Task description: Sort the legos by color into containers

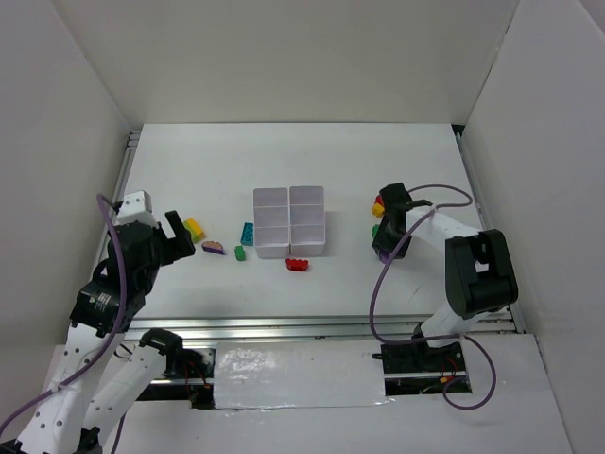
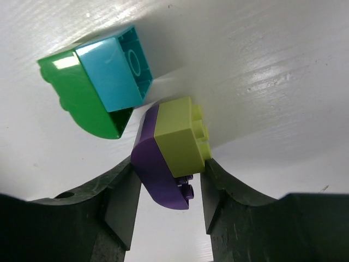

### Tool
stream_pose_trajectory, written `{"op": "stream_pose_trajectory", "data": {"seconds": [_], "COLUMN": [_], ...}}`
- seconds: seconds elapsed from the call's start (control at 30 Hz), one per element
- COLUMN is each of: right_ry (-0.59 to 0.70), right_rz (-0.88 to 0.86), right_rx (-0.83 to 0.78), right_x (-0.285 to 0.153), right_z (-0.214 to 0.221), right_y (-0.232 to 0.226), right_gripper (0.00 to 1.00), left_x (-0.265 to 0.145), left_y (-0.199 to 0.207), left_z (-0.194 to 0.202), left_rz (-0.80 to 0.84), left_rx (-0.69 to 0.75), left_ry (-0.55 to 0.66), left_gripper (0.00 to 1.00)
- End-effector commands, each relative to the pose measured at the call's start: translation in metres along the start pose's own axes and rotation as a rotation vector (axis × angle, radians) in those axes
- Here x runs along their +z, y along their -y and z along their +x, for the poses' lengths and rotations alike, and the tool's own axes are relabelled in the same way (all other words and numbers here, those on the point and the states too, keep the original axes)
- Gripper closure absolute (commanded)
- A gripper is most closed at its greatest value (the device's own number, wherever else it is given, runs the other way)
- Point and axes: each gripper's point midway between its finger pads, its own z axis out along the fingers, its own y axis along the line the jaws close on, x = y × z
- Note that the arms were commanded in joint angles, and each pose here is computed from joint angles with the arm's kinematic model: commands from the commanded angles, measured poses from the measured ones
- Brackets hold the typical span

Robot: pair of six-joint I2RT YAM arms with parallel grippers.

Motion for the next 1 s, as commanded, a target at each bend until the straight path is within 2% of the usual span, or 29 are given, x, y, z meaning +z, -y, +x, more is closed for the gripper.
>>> {"op": "stream_pose_trajectory", "data": {"seconds": [0.0,0.03,0.2,0.3,0.43,0.53,0.57,0.67,0.7,0.8,0.87,0.97], "right_ry": [0.062,0.063,0.084,0.130,0.230,0.266,0.288,0.367,0.401,0.466,0.491,0.516], "right_rz": [-0.042,-0.038,-0.045,-0.085,-0.248,-0.436,-0.495,-0.665,-0.707,-0.831,-0.881,-0.952], "right_rx": [0.008,0.009,-0.034,-0.075,-0.263,-0.414,-0.458,-0.634,-0.687,-0.774,-0.795,-0.825], "right_x": [-0.011,-0.011,-0.021,-0.042,-0.096,-0.138,-0.151,-0.197,-0.210,-0.248,-0.263,-0.283], "right_z": [-0.011,-0.011,-0.007,-0.006,0.014,0.042,0.049,0.080,0.085,0.105,0.113,0.123], "right_y": [-0.005,-0.004,-0.009,-0.021,-0.075,-0.115,-0.127,-0.157,-0.163,-0.182,-0.190,-0.200], "right_gripper": [0.87,1.00,1.00,1.00,1.00,1.00,1.00,1.00,1.00,1.00,1.00,1.00], "left_x": [0.001,0.001,0.002,0.001,-0.003,-0.008,-0.014,-0.024,-0.035,-0.046,-0.050,-0.045], "left_y": [0.004,0.004,0.004,0.005,0.020,0.053,0.073,0.113,0.133,0.166,0.181,0.193], "left_z": [-0.007,-0.008,-0.007,-0.008,-0.012,-0.012,-0.012,-0.021,-0.016,-0.019,-0.013,-0.001], "left_rz": [0.010,0.010,0.009,0.018,0.087,0.246,0.357,0.546,0.661,0.838,0.894,0.869], "left_rx": [-0.003,-0.003,-0.001,-0.002,-0.029,-0.065,-0.076,-0.144,-0.184,-0.270,-0.282,-0.288], "left_ry": [0.025,0.027,0.023,0.025,0.010,-0.036,-0.063,-0.097,-0.157,-0.208,-0.255,-0.303], "left_gripper": [0.00,0.01,0.00,0.01,0.00,0.00,0.00,0.00,0.00,0.01,0.00,0.01]}}
